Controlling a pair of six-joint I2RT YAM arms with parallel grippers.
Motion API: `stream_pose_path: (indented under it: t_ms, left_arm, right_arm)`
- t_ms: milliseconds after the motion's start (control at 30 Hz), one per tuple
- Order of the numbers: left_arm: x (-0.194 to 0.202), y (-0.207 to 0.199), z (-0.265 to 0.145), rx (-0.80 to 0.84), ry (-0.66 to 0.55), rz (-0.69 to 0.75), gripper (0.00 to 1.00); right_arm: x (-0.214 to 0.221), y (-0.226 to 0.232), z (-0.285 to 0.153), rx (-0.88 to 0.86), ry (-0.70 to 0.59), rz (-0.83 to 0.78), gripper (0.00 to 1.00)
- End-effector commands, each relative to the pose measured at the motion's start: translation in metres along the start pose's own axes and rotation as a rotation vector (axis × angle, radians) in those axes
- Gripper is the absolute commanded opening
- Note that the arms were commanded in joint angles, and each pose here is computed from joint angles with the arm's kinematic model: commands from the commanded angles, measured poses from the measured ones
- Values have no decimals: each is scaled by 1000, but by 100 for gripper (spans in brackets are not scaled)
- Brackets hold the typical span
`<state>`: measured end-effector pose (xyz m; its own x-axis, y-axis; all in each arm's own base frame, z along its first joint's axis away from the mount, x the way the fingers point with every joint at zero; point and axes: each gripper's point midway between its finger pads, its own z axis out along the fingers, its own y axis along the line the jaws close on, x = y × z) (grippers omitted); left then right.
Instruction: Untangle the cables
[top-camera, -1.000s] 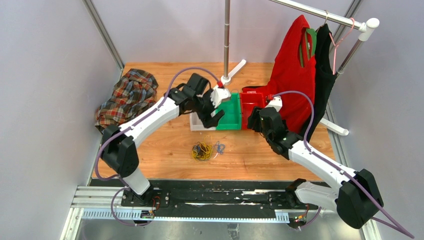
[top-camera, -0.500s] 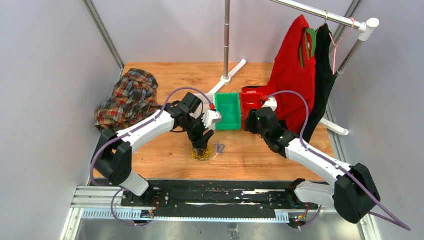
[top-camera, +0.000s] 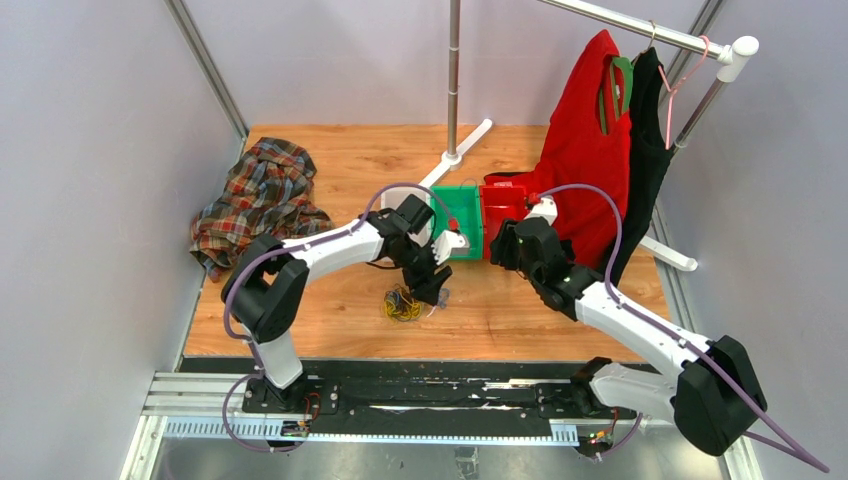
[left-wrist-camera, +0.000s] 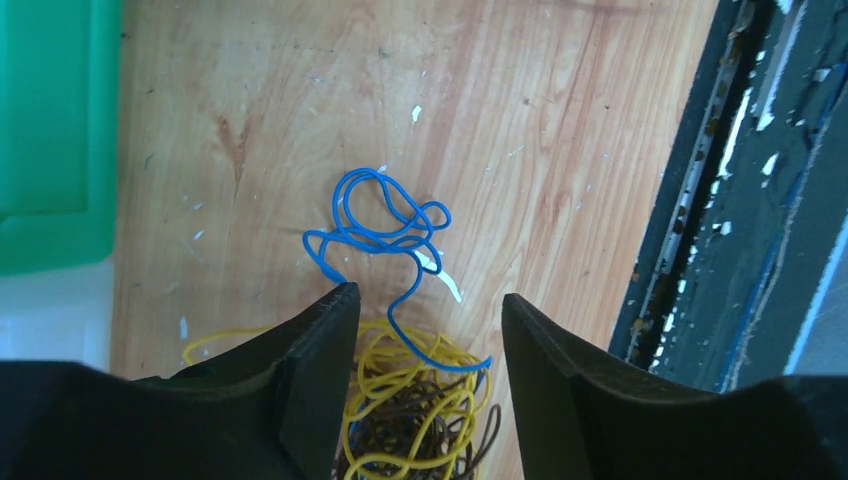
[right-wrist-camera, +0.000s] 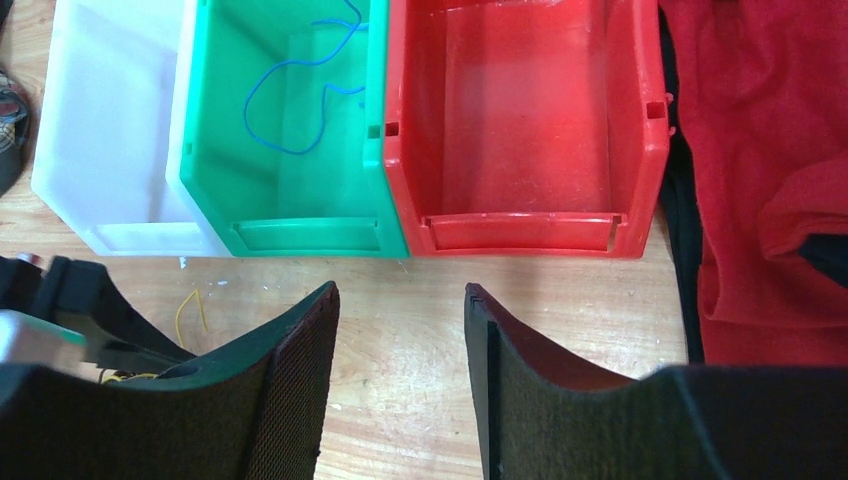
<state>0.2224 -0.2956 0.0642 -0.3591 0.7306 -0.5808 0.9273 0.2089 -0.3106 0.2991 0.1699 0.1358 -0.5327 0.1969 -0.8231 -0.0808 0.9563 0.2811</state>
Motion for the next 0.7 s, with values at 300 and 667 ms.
stream_pose_path:
  t_ms: [300, 667]
  left_arm:
    - [9, 20, 0, -142, 68, 114, 39]
    - [-21, -57, -66, 58, -43, 120, 1]
  right_arm:
    - [6, -1, -6, -4, 2, 9, 44]
    - [-7, 5, -15, -38, -27, 11, 30]
